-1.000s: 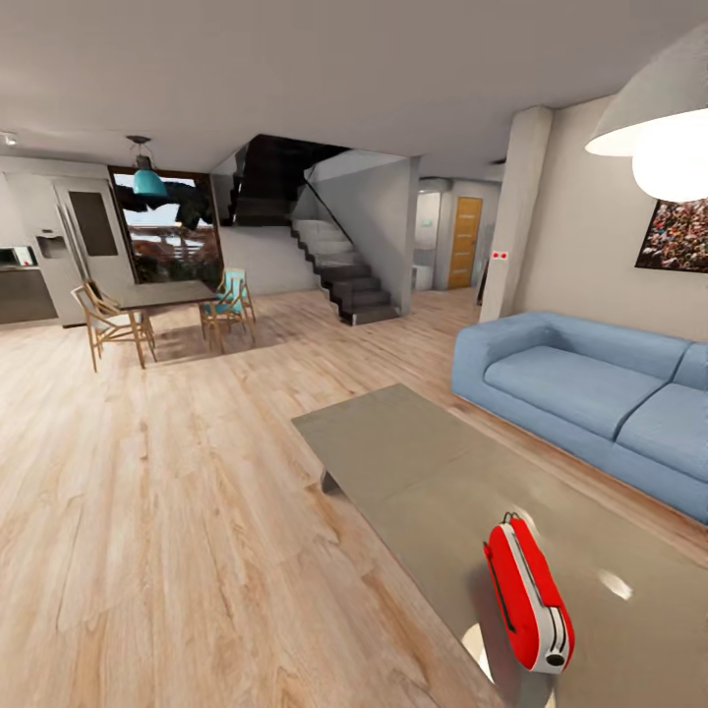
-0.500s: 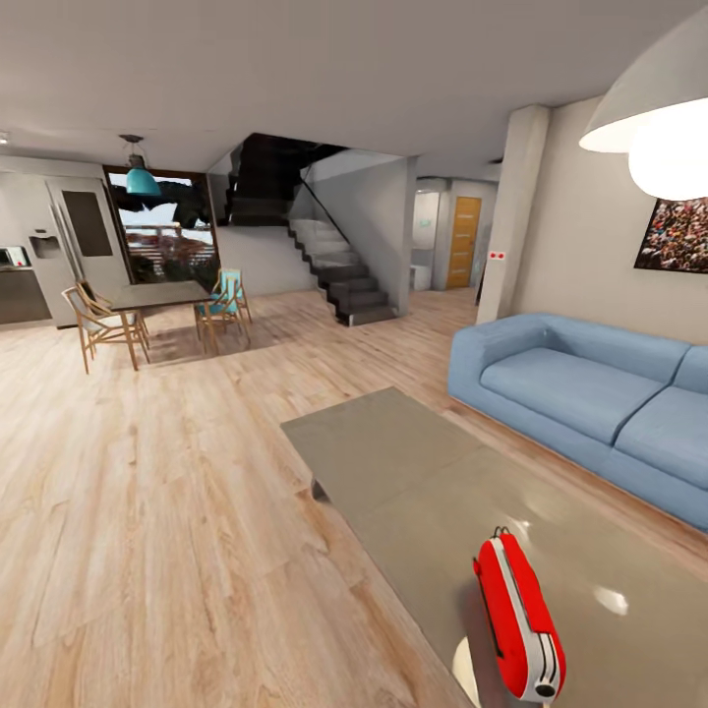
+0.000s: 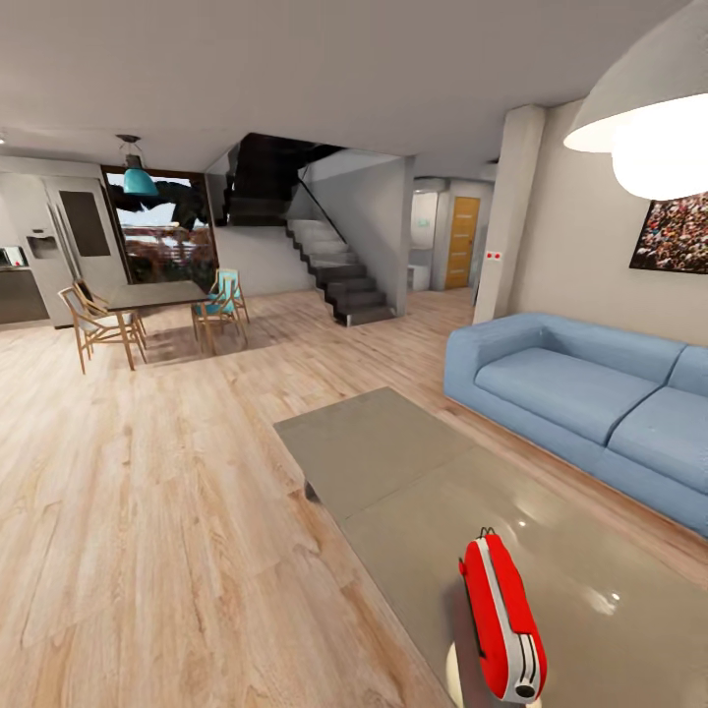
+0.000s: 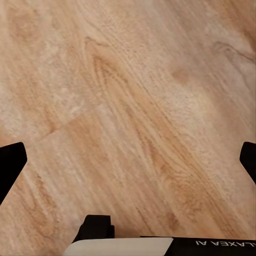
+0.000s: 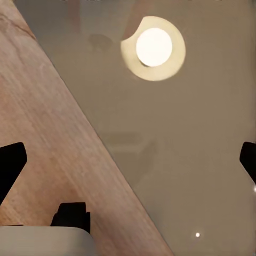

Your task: Turn on the radio receiver that's on the table in the living room.

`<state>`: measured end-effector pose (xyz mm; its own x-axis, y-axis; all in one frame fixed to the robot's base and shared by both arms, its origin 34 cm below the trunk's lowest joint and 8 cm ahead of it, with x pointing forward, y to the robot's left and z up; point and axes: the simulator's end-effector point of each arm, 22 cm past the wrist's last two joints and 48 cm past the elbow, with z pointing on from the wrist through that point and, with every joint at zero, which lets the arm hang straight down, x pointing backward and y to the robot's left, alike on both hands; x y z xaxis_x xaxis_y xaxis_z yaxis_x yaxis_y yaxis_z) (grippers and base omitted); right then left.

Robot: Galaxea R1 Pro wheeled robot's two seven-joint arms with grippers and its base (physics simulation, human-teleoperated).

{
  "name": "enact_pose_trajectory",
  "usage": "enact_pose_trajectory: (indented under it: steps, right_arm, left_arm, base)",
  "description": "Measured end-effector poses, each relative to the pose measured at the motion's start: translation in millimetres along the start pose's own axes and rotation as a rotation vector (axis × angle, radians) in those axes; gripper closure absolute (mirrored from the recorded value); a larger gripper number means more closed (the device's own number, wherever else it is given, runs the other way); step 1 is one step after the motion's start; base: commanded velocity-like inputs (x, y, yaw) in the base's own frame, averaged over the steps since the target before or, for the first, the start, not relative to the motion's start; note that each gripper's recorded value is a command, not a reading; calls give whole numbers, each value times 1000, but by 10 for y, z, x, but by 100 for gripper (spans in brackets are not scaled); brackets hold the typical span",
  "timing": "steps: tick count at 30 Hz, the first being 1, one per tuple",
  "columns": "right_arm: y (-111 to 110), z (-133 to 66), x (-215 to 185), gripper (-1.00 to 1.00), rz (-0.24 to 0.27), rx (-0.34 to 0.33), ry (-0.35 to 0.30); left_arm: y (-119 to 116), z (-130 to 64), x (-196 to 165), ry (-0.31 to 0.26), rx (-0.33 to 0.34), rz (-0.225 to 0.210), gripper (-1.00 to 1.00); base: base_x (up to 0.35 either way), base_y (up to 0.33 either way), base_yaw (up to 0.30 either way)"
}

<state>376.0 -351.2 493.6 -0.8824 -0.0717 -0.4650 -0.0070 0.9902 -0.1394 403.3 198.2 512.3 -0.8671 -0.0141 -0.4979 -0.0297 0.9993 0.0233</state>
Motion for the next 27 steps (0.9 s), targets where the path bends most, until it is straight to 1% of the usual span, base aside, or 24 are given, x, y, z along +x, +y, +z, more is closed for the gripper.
enact_pose_trajectory:
  steps: [12,16,18,21,22,23,26,27]
  right_arm:
    - [0,1,-4,-100,-1,0,-1]
    - [-33,1,-24,-100,-4,4,-4]
    - [-15,2,-68,-100,-8,-1,-13]
    - [40,-2,-363,-100,-15,-11,-69]
    - [52,-11,-531,-100,-20,-12,-100]
    - [56,-47,-861,-100,-25,-12,-157]
    - [51,-121,-1242,-100,-27,-9,-219]
    - [48,-168,-1428,-100,-27,-8,-249]
  left_arm:
    - [0,0,0,0,0,0,-100]
    - [8,1,-4,-1,-2,0,-100]
    - [9,1,-3,-1,-2,0,-100]
    - [10,1,2,0,-2,1,-100]
    - [9,1,0,0,-2,1,-100]
    - [8,1,-2,-1,-1,1,-100]
    - [8,1,1,0,-1,1,-100]
    - [8,1,-1,0,-1,1,-100]
  base:
    - [0,0,0]
    - [0,0,0]
    - [0,0,0]
    - [0,0,0]
    - [0,0,0]
    - [0,0,0]
    - [0,0,0]
    - [0,0,0]
